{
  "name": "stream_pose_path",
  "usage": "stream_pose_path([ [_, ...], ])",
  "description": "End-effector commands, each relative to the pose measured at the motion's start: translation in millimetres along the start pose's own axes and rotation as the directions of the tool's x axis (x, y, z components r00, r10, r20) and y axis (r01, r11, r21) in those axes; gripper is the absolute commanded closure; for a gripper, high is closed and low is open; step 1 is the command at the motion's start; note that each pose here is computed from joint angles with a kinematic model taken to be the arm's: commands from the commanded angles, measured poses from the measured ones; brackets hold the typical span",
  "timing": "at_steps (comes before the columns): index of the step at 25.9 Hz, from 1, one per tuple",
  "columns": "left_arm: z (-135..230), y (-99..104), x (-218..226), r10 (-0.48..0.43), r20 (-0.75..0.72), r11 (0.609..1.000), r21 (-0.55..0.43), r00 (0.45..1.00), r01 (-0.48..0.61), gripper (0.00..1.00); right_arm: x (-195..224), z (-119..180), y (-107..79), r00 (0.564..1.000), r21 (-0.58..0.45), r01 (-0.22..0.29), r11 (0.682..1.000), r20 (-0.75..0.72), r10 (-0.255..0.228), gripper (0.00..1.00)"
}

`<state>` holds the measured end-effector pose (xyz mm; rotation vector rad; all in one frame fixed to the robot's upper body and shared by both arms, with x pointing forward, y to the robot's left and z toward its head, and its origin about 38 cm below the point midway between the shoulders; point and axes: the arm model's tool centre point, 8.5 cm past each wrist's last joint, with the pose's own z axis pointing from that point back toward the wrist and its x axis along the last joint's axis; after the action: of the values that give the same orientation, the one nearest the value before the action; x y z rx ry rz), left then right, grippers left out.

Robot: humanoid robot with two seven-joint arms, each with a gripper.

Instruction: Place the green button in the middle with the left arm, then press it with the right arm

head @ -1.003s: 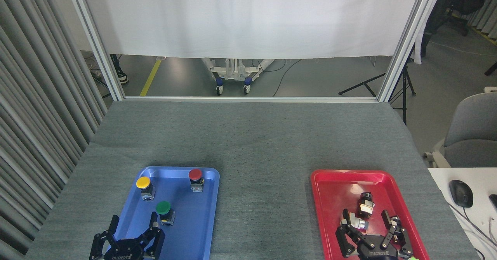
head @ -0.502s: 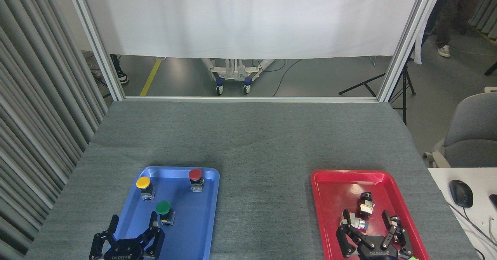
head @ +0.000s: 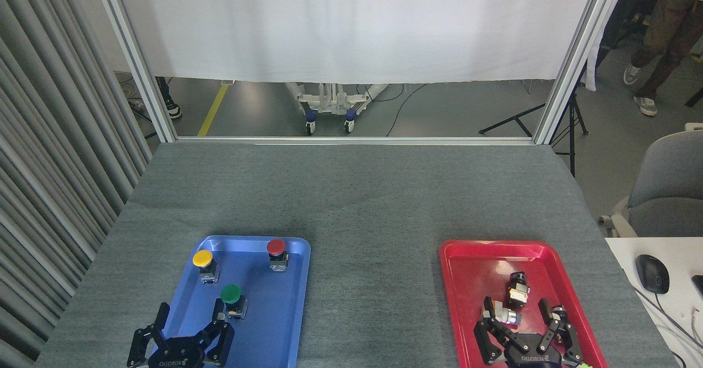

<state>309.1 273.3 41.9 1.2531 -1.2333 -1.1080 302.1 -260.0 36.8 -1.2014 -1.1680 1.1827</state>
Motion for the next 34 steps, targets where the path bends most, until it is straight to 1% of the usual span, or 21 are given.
stream_pose_path([
  [1, 0.0, -0.1, 0.0, 0.000, 0.000, 1.000, -0.001, 1.000, 0.000, 0.00, 0.4, -0.1, -0.4, 1.000, -0.002, -0.001, 1.000, 0.003, 0.001, 0.00],
  [25, 0.0, 2.3, 0.2, 0.000, 0.003, 1.000, 0.006, 1.000, 0.000, 0.00, 6.2, 0.2, -0.3, 1.000, -0.008, 0.010, 1.000, 0.013, -0.010, 0.00],
  [29, -0.1, 2.8, 0.4, 0.000, 0.003, 1.000, 0.008, 1.000, 0.000, 0.00, 4.1, -0.6, -2.2, 1.000, -0.013, 0.004, 1.000, 0.013, -0.004, 0.00],
  [34, 0.4, 2.3, 0.3, -0.001, 0.008, 1.000, 0.005, 1.000, 0.001, 0.00, 5.0, 0.2, 0.0, 1.000, -0.007, 0.010, 1.000, 0.010, -0.009, 0.00],
])
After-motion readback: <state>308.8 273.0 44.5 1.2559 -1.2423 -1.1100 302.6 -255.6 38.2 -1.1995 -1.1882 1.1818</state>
